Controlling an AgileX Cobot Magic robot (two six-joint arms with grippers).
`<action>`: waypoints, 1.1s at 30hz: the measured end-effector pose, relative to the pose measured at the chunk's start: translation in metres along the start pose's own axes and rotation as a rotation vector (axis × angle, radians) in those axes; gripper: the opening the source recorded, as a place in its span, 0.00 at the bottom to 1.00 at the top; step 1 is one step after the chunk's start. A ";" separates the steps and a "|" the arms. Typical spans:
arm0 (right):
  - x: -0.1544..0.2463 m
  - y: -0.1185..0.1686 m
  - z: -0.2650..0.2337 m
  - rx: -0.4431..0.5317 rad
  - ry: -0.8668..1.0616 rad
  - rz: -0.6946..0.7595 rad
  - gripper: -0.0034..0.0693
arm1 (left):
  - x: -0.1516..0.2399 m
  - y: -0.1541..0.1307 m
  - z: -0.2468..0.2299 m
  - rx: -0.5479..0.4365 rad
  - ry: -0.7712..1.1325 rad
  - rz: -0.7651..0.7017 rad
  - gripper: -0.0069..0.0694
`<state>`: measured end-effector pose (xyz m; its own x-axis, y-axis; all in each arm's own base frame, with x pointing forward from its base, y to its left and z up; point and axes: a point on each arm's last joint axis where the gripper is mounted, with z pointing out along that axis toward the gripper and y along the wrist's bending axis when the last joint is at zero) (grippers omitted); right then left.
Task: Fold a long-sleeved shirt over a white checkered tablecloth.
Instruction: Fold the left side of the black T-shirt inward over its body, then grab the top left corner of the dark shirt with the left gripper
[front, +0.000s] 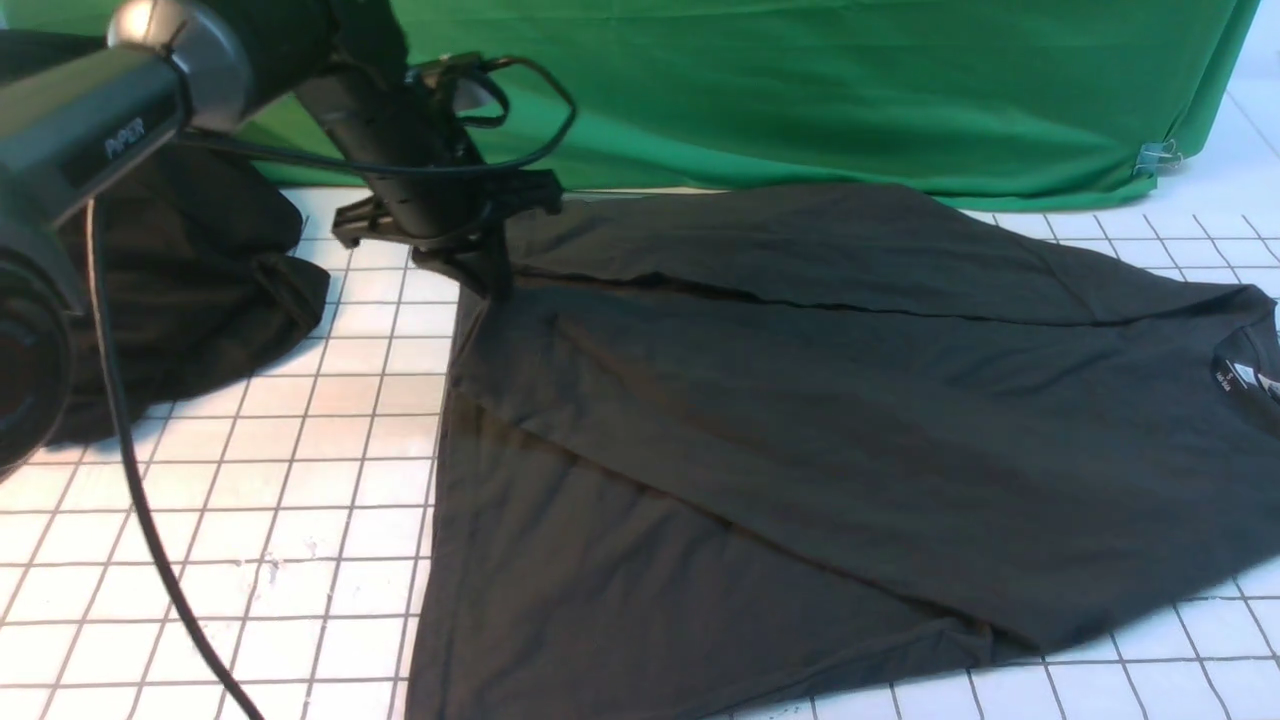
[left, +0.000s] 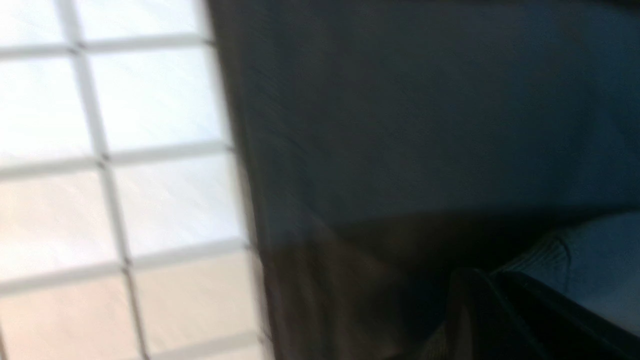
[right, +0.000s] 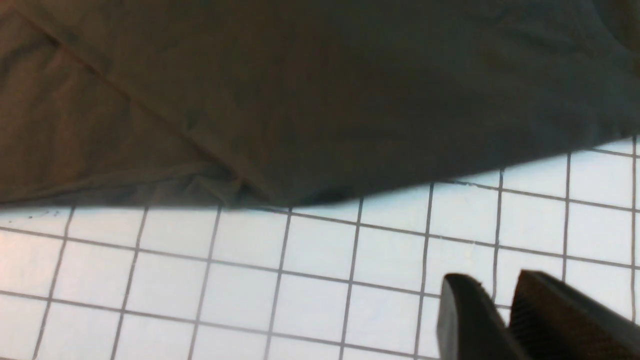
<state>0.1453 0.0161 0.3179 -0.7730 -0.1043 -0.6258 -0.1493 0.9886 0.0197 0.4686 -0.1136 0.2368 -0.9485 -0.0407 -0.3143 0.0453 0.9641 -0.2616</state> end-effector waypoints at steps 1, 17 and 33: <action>0.000 0.000 0.000 0.000 0.000 0.000 0.24 | -0.002 0.006 0.013 -0.003 0.008 -0.014 0.11; 0.000 0.000 0.000 -0.001 0.000 0.000 0.28 | -0.041 0.022 0.000 0.038 -0.194 -0.110 0.63; -0.005 0.000 0.000 0.003 -0.052 0.029 0.31 | -0.049 0.057 0.073 0.204 -0.175 -0.417 0.64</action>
<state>0.1490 0.0163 0.3209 -0.7439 -0.0697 -0.6646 -0.1253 0.9915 0.0363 0.5406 -0.0757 0.1701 -0.8326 -0.4727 -0.2887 -0.2500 0.7858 -0.5657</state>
